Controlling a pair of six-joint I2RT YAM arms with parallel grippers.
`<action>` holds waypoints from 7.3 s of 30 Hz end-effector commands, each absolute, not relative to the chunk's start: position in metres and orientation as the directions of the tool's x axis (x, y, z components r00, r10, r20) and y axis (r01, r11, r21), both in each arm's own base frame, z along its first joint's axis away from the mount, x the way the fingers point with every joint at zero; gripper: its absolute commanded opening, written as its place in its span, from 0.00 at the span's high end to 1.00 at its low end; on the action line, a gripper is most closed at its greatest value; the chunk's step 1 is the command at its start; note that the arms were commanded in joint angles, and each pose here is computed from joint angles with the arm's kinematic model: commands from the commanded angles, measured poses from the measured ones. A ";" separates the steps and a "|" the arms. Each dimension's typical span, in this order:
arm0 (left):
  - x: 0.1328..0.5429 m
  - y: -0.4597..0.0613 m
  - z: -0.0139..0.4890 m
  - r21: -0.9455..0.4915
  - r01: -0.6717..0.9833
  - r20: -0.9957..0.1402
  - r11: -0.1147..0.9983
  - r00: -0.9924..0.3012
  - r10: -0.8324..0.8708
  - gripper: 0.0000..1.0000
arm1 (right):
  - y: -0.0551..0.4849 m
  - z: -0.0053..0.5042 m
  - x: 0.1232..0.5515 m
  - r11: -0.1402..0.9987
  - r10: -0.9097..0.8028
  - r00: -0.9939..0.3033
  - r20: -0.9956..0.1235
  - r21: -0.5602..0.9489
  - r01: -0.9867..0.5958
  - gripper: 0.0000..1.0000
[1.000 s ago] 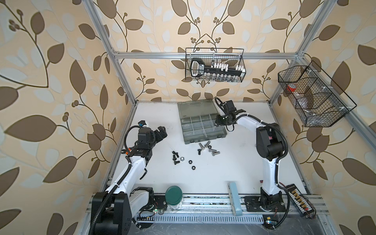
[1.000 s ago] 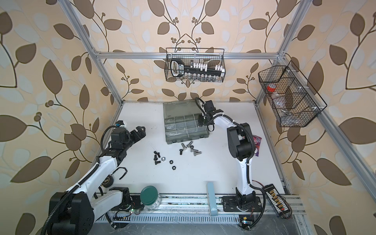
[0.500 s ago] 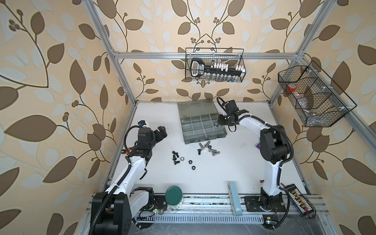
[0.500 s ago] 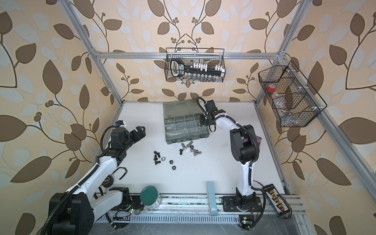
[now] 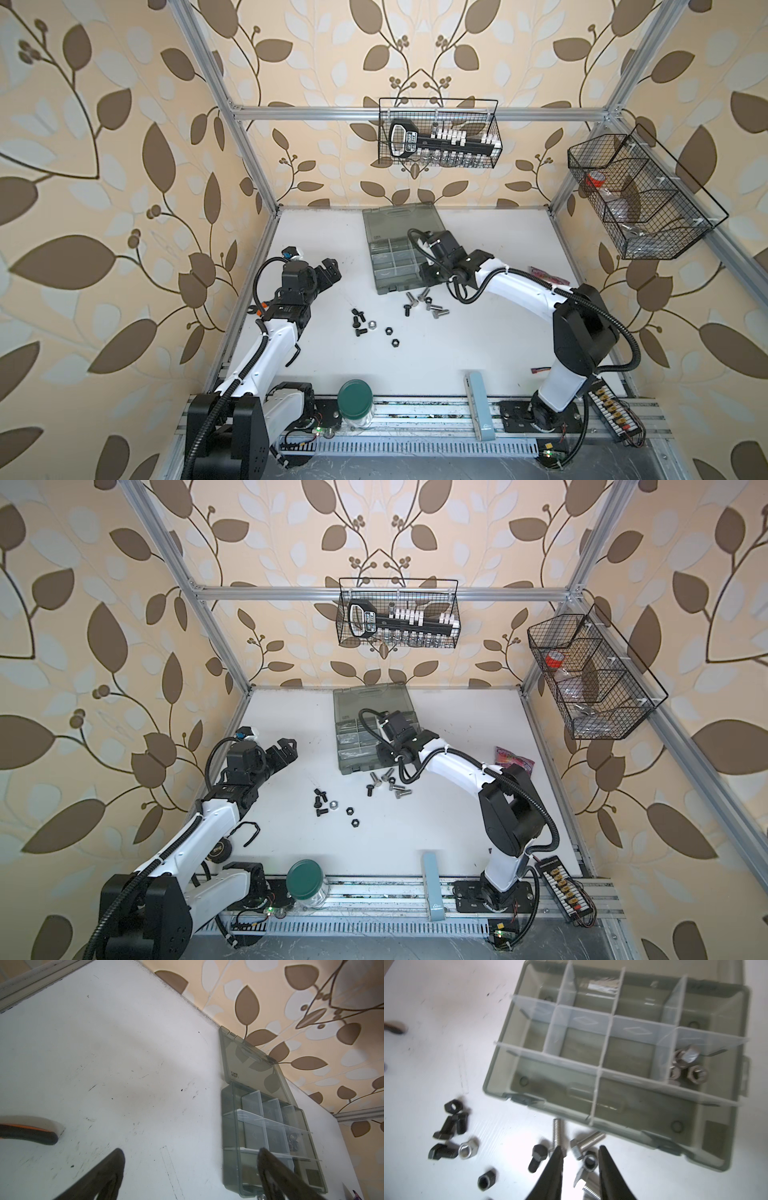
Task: Sort the screws and nuts into containers
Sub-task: Pick up the nut from the center of the table, then place the nut into the container, then move the screw to the center of the table.
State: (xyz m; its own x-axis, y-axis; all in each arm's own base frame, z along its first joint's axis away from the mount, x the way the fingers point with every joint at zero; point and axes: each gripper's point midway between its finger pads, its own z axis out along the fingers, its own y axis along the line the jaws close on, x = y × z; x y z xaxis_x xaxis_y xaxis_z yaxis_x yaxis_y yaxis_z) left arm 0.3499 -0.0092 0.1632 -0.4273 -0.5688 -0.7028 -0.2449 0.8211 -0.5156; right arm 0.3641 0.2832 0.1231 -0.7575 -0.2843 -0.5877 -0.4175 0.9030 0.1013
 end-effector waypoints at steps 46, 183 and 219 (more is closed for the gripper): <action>0.355 0.002 0.181 -0.524 -0.276 -0.717 0.806 -0.368 -0.592 0.01 | 0.429 0.022 0.271 0.639 -0.707 -0.580 -0.405 -0.013 -0.769 0.45; 0.288 -0.037 0.151 -0.472 -0.350 -0.381 0.809 -0.747 -0.545 0.01 | 0.151 0.142 0.468 0.990 0.008 -0.766 -0.643 0.111 -0.083 0.24; 0.233 -0.127 0.037 -0.314 -0.322 -0.034 0.893 -0.936 -0.350 0.43 | 0.144 0.118 0.404 0.987 0.045 -0.775 -0.631 0.147 -0.062 0.01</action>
State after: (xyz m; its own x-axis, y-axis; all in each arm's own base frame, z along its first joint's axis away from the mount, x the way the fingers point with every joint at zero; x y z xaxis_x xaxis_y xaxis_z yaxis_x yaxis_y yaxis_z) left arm 0.2235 -0.1181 0.0337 -0.9253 -0.3791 -0.0125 -0.3604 0.8887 -0.2834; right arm 0.4062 0.1434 0.1199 -0.7726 0.0426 -0.6335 -0.0655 0.9871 0.1461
